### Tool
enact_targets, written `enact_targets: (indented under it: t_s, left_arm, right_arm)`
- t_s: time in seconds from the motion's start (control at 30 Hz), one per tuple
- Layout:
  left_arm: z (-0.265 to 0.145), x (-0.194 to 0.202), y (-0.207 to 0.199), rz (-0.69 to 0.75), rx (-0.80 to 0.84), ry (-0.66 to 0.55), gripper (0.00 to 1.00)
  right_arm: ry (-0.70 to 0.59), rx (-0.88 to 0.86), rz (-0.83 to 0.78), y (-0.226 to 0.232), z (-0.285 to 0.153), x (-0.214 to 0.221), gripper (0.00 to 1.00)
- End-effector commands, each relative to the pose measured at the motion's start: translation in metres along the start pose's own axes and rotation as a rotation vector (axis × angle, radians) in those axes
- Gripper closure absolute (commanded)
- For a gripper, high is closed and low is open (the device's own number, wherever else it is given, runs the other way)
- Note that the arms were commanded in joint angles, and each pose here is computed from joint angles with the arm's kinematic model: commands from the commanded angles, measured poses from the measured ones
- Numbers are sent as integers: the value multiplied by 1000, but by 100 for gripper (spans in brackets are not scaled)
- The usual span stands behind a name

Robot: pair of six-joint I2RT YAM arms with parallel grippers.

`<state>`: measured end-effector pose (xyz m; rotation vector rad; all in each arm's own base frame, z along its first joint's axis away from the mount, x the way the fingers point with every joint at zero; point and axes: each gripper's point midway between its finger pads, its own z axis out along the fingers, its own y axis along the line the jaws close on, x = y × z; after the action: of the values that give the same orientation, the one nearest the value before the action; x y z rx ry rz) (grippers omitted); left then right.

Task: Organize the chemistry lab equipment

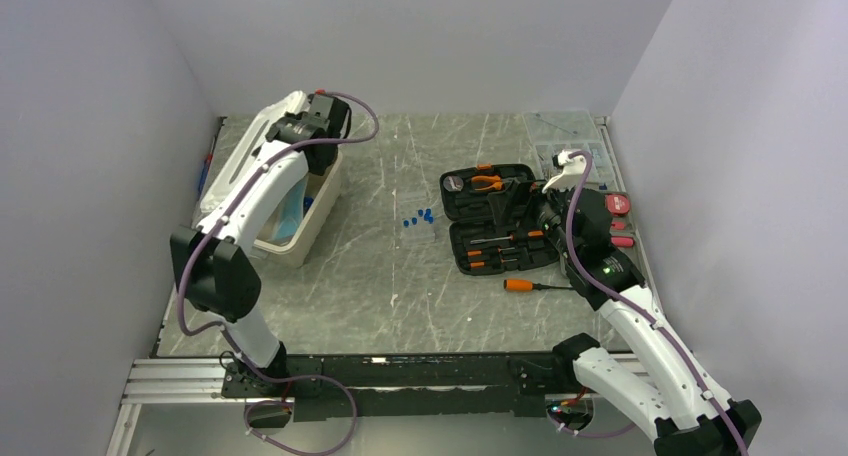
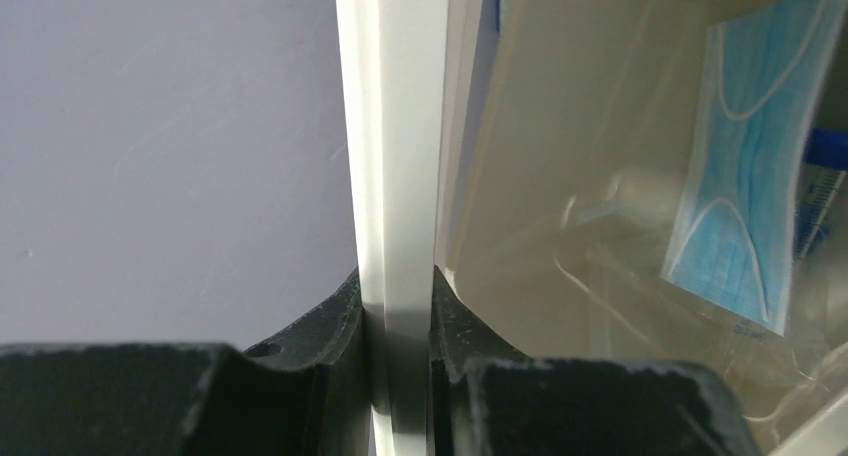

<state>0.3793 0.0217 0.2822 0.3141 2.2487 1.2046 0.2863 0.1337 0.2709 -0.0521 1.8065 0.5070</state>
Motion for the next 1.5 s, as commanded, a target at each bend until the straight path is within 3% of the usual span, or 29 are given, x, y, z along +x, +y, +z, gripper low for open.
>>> enact_targets:
  t_s: [0.0, 0.43, 0.63, 1.07, 1.47]
  left_arm:
    - [-8, -4, -10, -9, 23, 2, 100]
    - [-23, 19, -38, 96, 31, 77, 96]
    - [-32, 25, -49, 78, 53, 90, 91]
    - [-54, 23, -93, 53, 238, 92, 54]
    - [-76, 16, -119, -12, 418, 50, 37]
  right_arm:
    - [-60, -13, -12, 3, 1, -15, 4]
    - [-51, -16, -12, 3, 4, -11, 4]
    - [-52, -21, -11, 4, 3, -11, 3]
    - [-51, -30, -8, 5, 4, -11, 3]
    - [-43, -29, -8, 5, 6, -8, 3]
